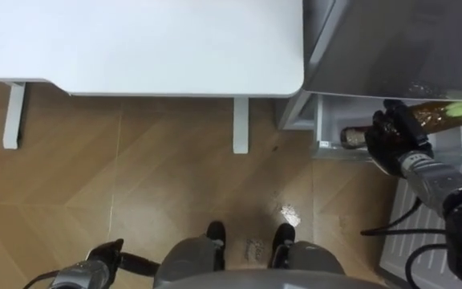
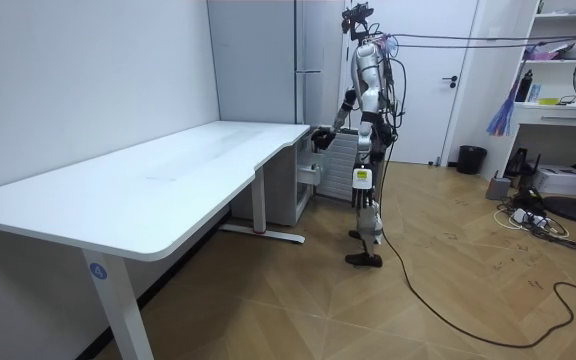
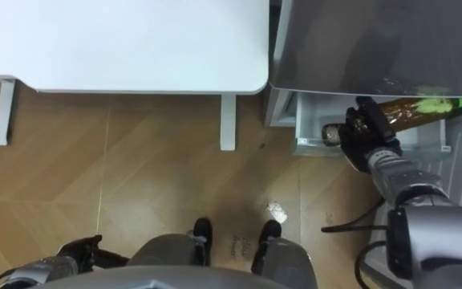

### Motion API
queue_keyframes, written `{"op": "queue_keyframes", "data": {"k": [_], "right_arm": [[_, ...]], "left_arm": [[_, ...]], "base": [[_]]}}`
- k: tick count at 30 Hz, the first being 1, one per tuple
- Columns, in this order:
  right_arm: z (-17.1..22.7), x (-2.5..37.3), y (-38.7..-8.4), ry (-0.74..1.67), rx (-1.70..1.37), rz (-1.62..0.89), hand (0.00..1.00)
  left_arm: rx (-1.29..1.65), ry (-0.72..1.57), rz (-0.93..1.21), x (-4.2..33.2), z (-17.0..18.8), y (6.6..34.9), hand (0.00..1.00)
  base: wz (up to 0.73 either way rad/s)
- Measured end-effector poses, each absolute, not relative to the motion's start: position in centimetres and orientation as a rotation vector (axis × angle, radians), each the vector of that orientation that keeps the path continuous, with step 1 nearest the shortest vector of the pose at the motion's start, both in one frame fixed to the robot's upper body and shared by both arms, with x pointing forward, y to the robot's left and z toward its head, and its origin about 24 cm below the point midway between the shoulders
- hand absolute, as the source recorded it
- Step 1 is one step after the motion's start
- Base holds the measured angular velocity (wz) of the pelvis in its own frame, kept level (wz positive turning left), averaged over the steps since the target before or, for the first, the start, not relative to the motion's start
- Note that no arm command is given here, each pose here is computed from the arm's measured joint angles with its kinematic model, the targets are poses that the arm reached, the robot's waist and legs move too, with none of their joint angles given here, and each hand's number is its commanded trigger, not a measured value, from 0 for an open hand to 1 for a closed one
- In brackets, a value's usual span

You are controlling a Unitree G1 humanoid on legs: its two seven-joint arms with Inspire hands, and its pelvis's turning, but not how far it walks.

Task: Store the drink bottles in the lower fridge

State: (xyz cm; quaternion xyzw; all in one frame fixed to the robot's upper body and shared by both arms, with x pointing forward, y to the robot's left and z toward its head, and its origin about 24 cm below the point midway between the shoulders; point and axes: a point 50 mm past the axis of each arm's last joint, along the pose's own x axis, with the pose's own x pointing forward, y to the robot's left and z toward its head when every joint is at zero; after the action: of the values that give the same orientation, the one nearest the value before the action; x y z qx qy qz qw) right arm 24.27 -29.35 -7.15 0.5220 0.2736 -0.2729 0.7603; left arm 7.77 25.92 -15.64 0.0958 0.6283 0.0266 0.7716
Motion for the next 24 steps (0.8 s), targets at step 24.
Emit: {"op": "queue_keyframes", "data": {"k": [24], "right_arm": [[-5.1,25.7,-31.1,0.604,0.999,-0.598,0.00]], "left_arm": [[0.203,1.396,0.020,7.2,-15.8,25.8,0.00]], "base": [[0.00]]}}
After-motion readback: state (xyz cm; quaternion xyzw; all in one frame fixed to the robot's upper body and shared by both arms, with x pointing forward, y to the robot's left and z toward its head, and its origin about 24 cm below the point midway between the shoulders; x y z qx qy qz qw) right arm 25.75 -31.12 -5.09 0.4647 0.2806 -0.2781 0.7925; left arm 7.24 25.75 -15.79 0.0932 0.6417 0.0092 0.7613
